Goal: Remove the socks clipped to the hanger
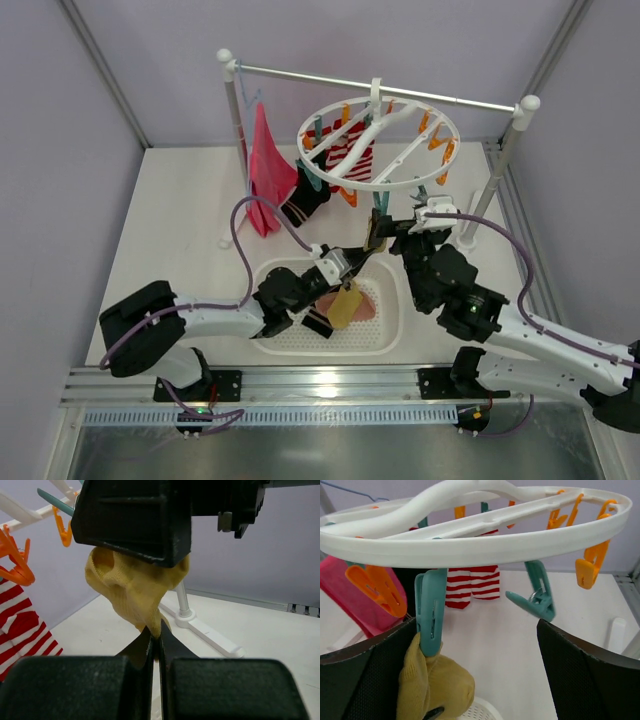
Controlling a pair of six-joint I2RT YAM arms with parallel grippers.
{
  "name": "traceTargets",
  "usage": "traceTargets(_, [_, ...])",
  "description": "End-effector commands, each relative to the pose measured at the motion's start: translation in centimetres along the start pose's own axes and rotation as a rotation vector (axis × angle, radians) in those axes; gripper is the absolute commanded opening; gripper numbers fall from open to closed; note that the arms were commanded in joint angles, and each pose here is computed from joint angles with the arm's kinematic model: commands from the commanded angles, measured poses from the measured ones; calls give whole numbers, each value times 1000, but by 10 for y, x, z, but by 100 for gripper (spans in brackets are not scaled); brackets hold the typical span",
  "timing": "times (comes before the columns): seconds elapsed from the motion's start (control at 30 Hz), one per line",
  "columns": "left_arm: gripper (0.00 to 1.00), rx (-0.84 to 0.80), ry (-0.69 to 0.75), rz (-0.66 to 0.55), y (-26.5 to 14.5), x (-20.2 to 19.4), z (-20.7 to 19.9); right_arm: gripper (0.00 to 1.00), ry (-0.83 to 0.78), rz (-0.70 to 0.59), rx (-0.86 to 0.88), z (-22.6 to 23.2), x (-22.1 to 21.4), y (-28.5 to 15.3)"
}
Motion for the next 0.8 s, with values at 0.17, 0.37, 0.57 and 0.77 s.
traceTargets(0.17, [0,-126,-1,87,-2,17,2,100,118,-7,307,-18,14,-17])
traceTargets(0.37, [0,-113,-38,142,-2,9,13,100,166,2,408,-27,18,-8])
traceTargets(0.57, [0,-127,-59,161,3,5,15,100,175,58,481,-21,15,13])
traceTargets(0.77, [0,-175,-100,141,-2,7,23,100,224,109,599,-21,8,24])
Point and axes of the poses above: each gripper's point midway between its finger pads, its own y axis out along the fingers, its own z axis along the line the jaws close on, x = y × z, the point moved 10 cm from there along -y, back along the fingers, and after that the axes turned 15 degrees about y, right-handed, at the moved point
